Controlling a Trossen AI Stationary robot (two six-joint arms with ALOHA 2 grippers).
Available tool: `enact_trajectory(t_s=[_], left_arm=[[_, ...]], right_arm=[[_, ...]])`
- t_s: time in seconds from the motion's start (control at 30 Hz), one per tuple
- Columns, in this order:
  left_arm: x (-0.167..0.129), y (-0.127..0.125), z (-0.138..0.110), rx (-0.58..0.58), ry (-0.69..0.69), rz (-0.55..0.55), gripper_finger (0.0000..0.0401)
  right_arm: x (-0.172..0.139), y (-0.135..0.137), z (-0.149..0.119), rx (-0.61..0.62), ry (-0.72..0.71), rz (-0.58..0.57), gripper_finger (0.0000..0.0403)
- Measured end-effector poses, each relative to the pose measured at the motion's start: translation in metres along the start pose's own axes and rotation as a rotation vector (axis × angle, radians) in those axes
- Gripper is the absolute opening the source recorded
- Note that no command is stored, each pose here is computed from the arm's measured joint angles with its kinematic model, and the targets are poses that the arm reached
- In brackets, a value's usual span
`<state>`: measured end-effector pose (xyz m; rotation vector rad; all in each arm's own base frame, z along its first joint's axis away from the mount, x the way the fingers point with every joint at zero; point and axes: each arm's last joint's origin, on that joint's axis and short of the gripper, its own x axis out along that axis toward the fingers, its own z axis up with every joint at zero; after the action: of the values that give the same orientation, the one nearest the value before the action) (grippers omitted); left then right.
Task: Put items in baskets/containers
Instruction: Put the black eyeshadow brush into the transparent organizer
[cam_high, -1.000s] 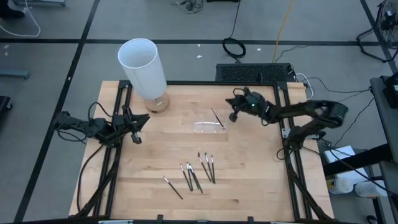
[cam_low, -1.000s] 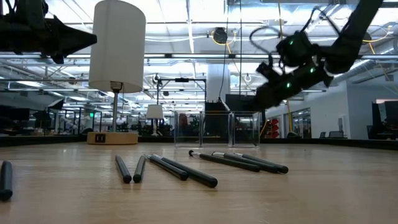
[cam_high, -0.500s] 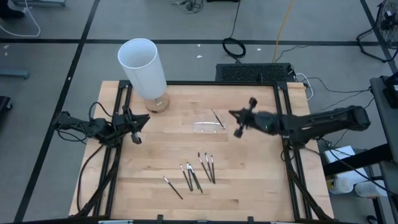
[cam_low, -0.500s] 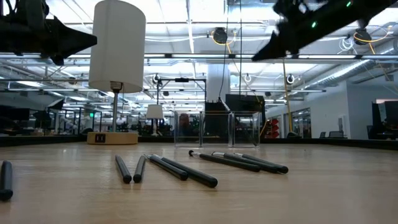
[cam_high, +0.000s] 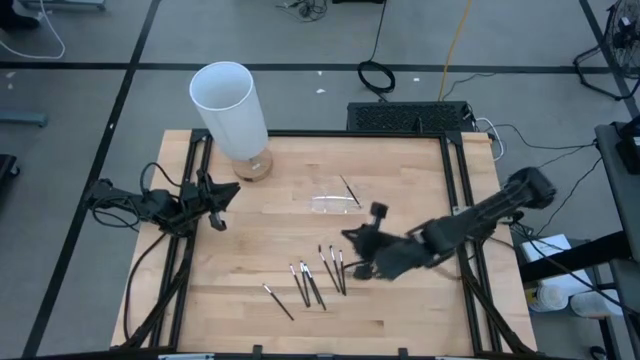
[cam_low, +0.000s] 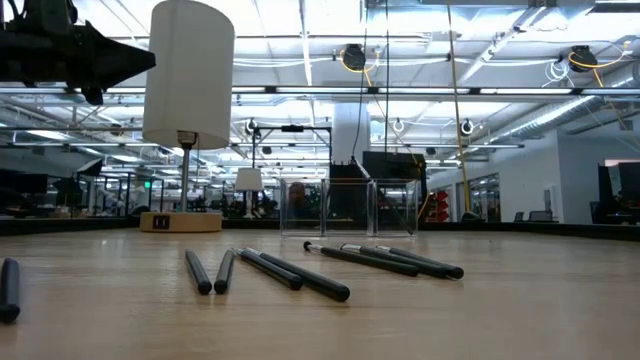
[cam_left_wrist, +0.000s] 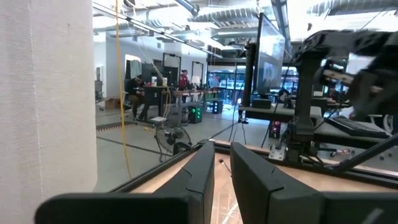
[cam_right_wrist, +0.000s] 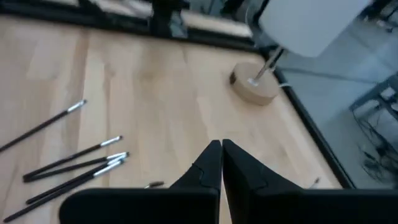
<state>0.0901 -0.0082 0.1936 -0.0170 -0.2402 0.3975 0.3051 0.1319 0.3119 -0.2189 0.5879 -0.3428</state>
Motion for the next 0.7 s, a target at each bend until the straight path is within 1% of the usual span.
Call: enact_trajectory(t_s=[0.1, 0.23, 0.3, 0.37, 0.5, 0.57, 0.7], left_arm=[[0.000, 0.000, 0.000, 0.003, -0.002, 0.000, 0.0061], [0.000, 0.000, 0.003, -0.007, -0.022, 0.003, 0.0060], [0.000, 0.001, 0.004, -0.015, -0.032, 0.003, 0.0061], [0.000, 0.000, 0.004, -0.017, -0.034, 0.001, 0.0060], [0.000, 0.000, 0.003, -0.016, -0.023, -0.002, 0.0061], [0.000, 0.000, 0.001, -0.010, -0.009, -0.004, 0.0061], [0.000, -0.001, -0.003, -0.001, 0.025, -0.009, 0.0061]], right_arm=[[0.019, 0.013, 0.018, 0.019, 0.111, -0.011, 0.0000], [0.047, 0.032, 0.029, 0.065, 0.245, 0.106, 0.0000], [0.060, 0.044, 0.026, 0.053, 0.280, 0.129, 0.0000], [0.072, 0.051, 0.020, 0.041, 0.308, 0.123, 0.0000], [0.089, 0.054, 0.006, 0.065, 0.398, 0.116, 0.0000], [0.094, 0.054, 0.000, 0.093, 0.430, 0.114, 0.0000], [0.100, 0.055, -0.013, 0.188, 0.490, 0.118, 0.0005]])
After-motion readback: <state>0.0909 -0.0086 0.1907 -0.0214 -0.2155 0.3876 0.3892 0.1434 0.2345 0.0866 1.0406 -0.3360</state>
